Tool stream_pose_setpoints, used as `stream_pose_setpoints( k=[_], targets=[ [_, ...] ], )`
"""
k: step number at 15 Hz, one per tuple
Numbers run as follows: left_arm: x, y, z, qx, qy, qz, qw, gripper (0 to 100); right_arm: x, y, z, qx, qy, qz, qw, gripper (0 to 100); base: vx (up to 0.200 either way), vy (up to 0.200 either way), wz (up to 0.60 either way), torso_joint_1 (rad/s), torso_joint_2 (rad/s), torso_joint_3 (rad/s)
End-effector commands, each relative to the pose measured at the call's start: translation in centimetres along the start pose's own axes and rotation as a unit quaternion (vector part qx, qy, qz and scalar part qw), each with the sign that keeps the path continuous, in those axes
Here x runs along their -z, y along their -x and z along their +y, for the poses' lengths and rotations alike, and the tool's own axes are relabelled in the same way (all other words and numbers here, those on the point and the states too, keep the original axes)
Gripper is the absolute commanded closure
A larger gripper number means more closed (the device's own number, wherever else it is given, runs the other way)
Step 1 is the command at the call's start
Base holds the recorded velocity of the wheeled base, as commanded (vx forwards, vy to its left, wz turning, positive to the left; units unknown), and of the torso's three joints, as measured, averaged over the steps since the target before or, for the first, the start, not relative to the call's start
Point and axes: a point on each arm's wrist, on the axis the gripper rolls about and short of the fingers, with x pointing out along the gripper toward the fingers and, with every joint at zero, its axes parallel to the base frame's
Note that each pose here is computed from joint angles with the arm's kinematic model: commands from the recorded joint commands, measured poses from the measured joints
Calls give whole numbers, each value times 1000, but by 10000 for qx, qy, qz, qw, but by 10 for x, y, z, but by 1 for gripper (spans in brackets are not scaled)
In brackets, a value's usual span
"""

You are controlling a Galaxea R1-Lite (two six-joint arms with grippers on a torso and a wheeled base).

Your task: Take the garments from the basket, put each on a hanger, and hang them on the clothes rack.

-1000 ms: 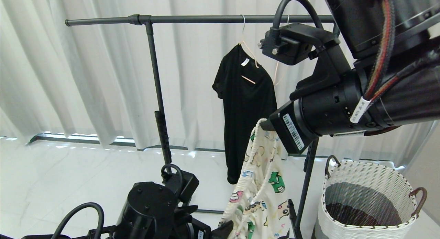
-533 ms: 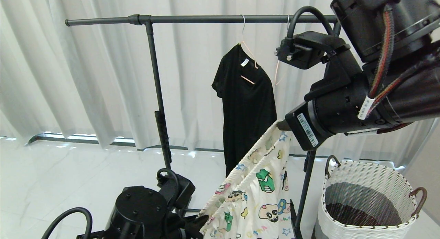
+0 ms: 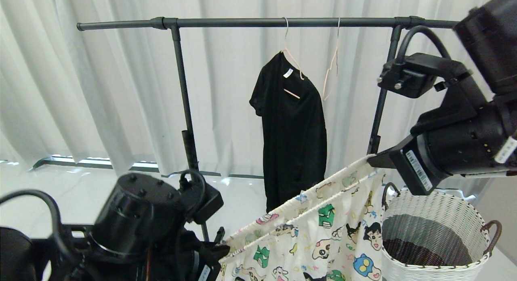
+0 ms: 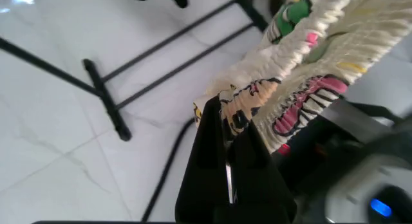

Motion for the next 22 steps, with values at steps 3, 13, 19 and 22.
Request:
stream_pose_setpoints(
  k=[3,13,19,22],
  targets=[
    [-102,103,-5,618,-28,-964,9934,100,5,29,-19,151,-244,-351,9990,100,0,0,0,0,0,0],
    [-133,137,-17,328,-990,-1107,9884,100,-9,88,-43,298,-408,-1003,9937,100,0,0,0,0,0,0],
    [-165,113,-15,133,-1369,-2200,9657,100,40,140,-24,-992,555,-510,9922,100,0,0,0,0,0,0],
    [-157,118,-18,188,-1403,-2158,9661,100,38,138,-21,-1025,577,-484,9919,100,0,0,0,0,0,0]
  ],
)
